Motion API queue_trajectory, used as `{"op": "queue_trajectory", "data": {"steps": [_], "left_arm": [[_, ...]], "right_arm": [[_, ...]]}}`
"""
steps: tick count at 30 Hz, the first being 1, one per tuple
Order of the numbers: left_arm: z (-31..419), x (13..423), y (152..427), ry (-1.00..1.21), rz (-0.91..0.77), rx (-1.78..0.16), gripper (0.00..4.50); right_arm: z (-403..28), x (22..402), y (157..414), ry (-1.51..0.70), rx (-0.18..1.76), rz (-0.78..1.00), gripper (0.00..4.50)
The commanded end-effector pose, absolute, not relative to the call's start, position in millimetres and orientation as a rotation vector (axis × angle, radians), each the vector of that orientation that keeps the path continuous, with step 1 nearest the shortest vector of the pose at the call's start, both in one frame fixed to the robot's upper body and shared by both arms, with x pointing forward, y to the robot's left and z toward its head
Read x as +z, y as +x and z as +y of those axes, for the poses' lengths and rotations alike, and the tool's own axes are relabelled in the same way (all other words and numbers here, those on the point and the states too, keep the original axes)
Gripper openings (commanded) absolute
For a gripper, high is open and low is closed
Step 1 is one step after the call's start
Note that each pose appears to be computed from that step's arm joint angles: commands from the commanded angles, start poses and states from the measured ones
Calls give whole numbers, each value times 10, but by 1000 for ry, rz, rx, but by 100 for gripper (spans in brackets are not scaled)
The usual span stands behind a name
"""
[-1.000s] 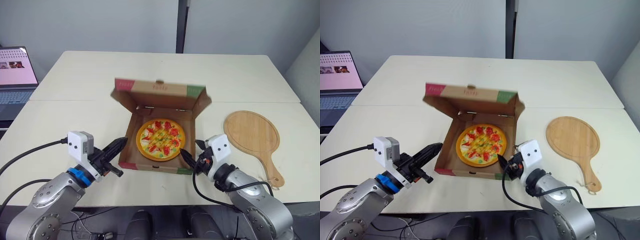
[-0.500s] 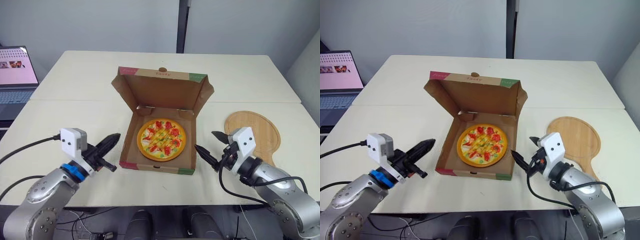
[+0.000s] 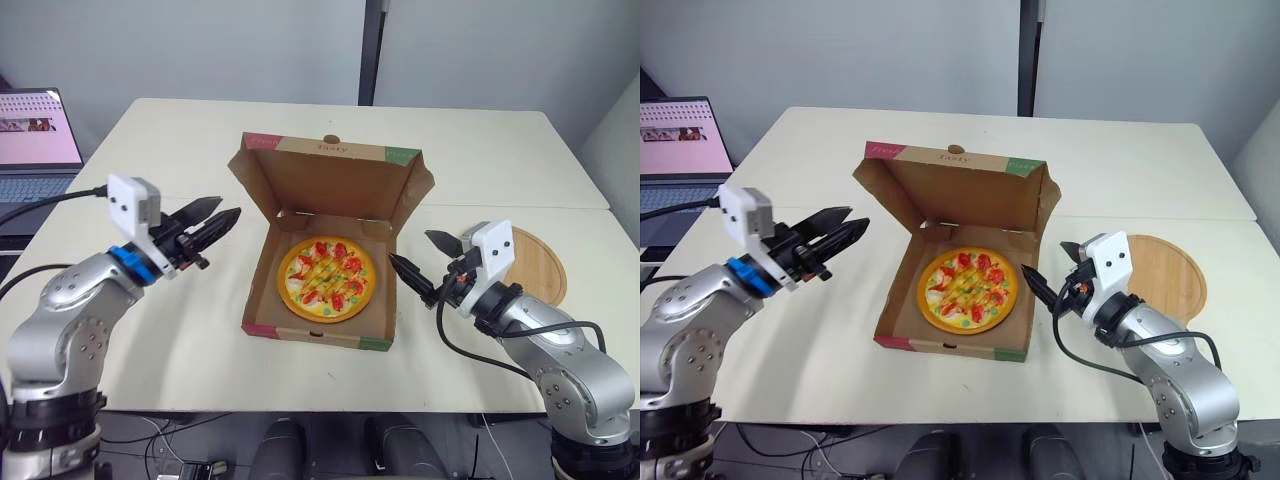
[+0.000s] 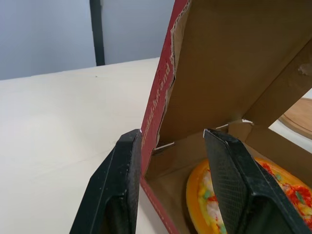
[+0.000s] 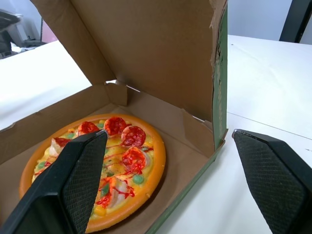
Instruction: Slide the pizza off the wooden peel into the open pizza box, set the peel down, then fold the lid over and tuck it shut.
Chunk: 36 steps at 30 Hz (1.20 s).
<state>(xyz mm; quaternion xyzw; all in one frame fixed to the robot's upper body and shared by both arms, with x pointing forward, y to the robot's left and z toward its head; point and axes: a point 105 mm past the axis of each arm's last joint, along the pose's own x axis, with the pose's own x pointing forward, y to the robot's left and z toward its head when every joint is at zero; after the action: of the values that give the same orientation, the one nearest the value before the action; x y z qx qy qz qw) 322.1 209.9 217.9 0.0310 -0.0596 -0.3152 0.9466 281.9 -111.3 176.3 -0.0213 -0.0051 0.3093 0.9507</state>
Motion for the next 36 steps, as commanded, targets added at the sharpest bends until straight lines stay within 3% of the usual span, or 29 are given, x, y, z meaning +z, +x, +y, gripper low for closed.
{"op": "queue_trajectory", "data": {"steps": [1, 12, 19, 36], "left_arm": [[2044, 2360, 3325, 96, -201, -641, 208], [1949, 2579, 3442, 60, -293, -633, 208], [1864, 2597, 3484, 50, -305, -653, 2], [1918, 2627, 3481, 50, -303, -665, 2]], "right_arm": [[-1127, 1888, 2816, -52, 619, -59, 443], [-1124, 2067, 2861, -4, 586, -113, 443], [-1085, 2156, 2890, 4, 600, -125, 443], [-996, 2381, 3100, 24, 558, -181, 443]]}}
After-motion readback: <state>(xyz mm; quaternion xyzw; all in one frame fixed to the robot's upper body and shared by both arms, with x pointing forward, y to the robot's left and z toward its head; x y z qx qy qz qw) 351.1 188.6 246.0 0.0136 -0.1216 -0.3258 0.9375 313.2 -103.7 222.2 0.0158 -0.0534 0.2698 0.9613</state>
